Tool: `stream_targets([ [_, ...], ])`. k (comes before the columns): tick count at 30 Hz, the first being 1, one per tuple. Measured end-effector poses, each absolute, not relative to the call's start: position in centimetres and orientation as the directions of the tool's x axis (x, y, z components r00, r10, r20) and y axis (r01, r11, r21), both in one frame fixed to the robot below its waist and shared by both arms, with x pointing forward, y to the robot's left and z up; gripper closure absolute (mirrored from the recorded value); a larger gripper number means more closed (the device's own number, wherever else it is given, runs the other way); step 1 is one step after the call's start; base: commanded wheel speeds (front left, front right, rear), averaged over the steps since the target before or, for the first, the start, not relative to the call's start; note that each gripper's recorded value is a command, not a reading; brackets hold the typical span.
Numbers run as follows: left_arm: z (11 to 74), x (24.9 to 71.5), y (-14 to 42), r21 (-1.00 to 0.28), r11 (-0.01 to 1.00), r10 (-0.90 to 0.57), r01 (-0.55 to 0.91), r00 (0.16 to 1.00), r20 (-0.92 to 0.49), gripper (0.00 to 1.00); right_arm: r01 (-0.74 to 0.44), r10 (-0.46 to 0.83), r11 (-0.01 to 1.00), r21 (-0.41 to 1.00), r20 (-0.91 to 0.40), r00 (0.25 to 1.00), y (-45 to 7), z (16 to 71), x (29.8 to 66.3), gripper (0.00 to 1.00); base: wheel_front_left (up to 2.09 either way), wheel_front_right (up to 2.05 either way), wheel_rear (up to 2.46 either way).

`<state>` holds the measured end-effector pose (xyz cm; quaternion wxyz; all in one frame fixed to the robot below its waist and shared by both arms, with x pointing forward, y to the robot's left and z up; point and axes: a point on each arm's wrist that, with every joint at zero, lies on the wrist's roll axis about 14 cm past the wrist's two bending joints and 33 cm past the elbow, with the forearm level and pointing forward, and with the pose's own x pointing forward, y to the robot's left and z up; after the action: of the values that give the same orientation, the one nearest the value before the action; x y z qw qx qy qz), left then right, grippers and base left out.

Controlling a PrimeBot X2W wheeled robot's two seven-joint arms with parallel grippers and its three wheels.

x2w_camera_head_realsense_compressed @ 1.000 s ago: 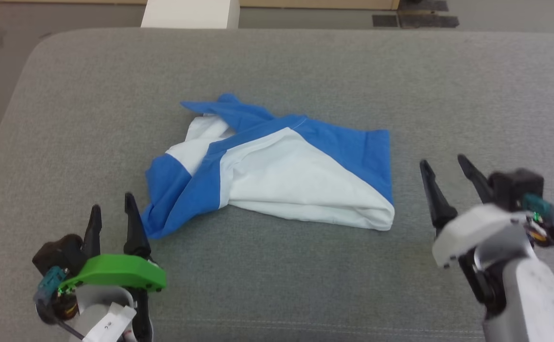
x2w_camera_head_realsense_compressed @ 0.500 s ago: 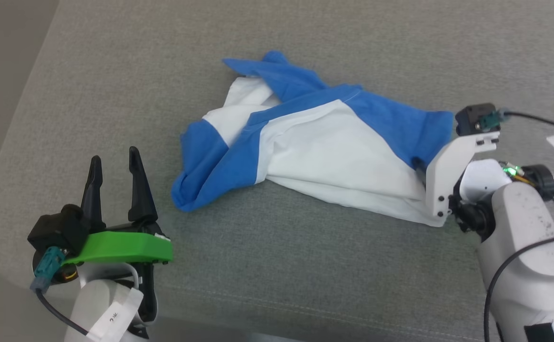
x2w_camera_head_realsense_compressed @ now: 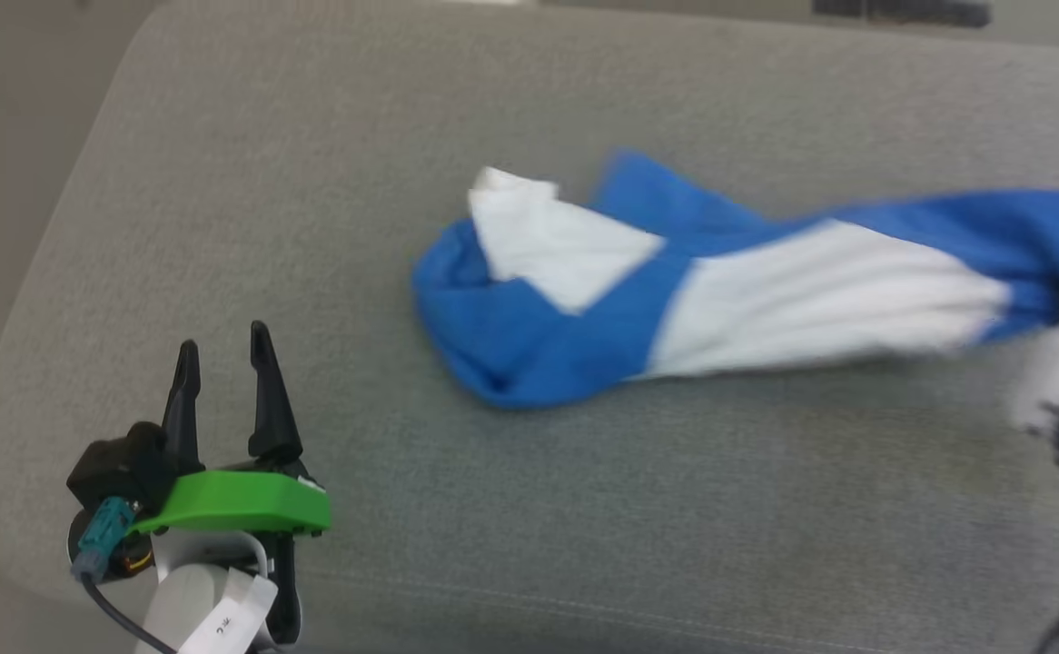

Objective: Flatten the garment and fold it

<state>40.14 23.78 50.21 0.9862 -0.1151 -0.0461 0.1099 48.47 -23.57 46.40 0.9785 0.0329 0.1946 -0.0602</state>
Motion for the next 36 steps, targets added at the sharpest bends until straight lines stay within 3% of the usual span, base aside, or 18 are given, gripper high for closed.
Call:
stream_targets([
  [3, 50.5, 40.1, 23.1, -0.242, 0.952, 0.209, -0.186, 0.975, 0.073, 0.0, 0.267, -0.238, 0.964, 0.016, -0.4, 0.885, -28.6, 46.5, 44.8, 1.0, 0.0, 0.0, 0.0],
  [6, 50.7, 40.5, 22.1, -0.248, 0.956, 0.179, -0.154, 0.98, 0.082, 0.0, 0.374, -0.336, 0.927, -0.021, -0.489, 0.805, -32.3, 44.5, 40.1, 1.0, 0.0, 0.0, 0.0],
  [7, 50.9, 40.9, 21.2, -0.255, 0.959, 0.151, -0.124, 0.985, 0.088, 0.0, 0.442, -0.374, 0.896, -0.028, -0.582, 0.722, -34.2, 42.2, 36.1, 1.0, 0.0, 0.0, 0.0],
  [10, 50.7, 41.3, 20.2, -0.253, 0.963, 0.119, -0.094, 0.989, 0.085, 0.0, 0.488, -0.348, 0.872, 0.019, -0.677, 0.648, -34.4, 39.2, 32.7, 1.0, 0.0, 0.0, 0.0],
  [13, 50.7, 41.5, 19.3, -0.256, 0.964, 0.092, -0.068, 0.992, 0.085, 0.0, 0.51, -0.327, 0.859, 0.051, -0.71, 0.623, -34.1, 37.7, 30.9, 1.0, 0.0, 0.0, 0.0],
  [14, 50.7, 41.6, 19.0, -0.257, 0.965, 0.083, -0.058, 0.993, 0.086, 0.0, 0.508, -0.324, 0.859, 0.064, -0.702, 0.635, -34.0, 37.7, 30.9, 0.85, 0.0, 0.0, 0.0],
  [15, 50.7, 41.6, 18.6, -0.258, 0.965, 0.072, -0.048, 0.994, 0.086, 0.0, 0.503, -0.324, 0.861, 0.077, -0.679, 0.659, -33.8, 37.9, 31.2, 0.0, 0.0, 0.0, 0.0],
  [23, 48.9, 42.0, 14.9, -0.283, 0.958, -0.035, 0.041, 0.999, 0.026, 0.0, 0.389, -0.316, 0.917, 0.091, -0.428, 0.846, -31.6, 41.5, 34.0, 0.0, 0.0, 0.0, 0.0],
  [28, 47.8, 43.6, 10.8, -0.29, 0.948, -0.155, 0.131, 0.986, -0.063, 0.0, 0.309, -0.263, 0.946, 0.101, -0.323, 0.909, -29.4, 43.3, 35.3, 0.0, 0.0, 0.0, 0.0],
  [33, 45.0, 45.1, 8.0, -0.252, 0.953, -0.232, 0.166, 0.938, -0.257, 0.0, 0.245, -0.205, 0.963, 0.113, -0.282, 0.937, -27.5, 44.4, 36.2, 0.0, 0.0, 0.0, 0.0],
  [36, 41.3, 45.1, 7.2, -0.215, 0.964, -0.242, 0.157, 0.85, -0.468, 0.0, 0.217, -0.18, 0.969, 0.122, -0.261, 0.949, -26.6, 45.1, 36.6, 0.0, 0.0, 0.0, 0.0],
])
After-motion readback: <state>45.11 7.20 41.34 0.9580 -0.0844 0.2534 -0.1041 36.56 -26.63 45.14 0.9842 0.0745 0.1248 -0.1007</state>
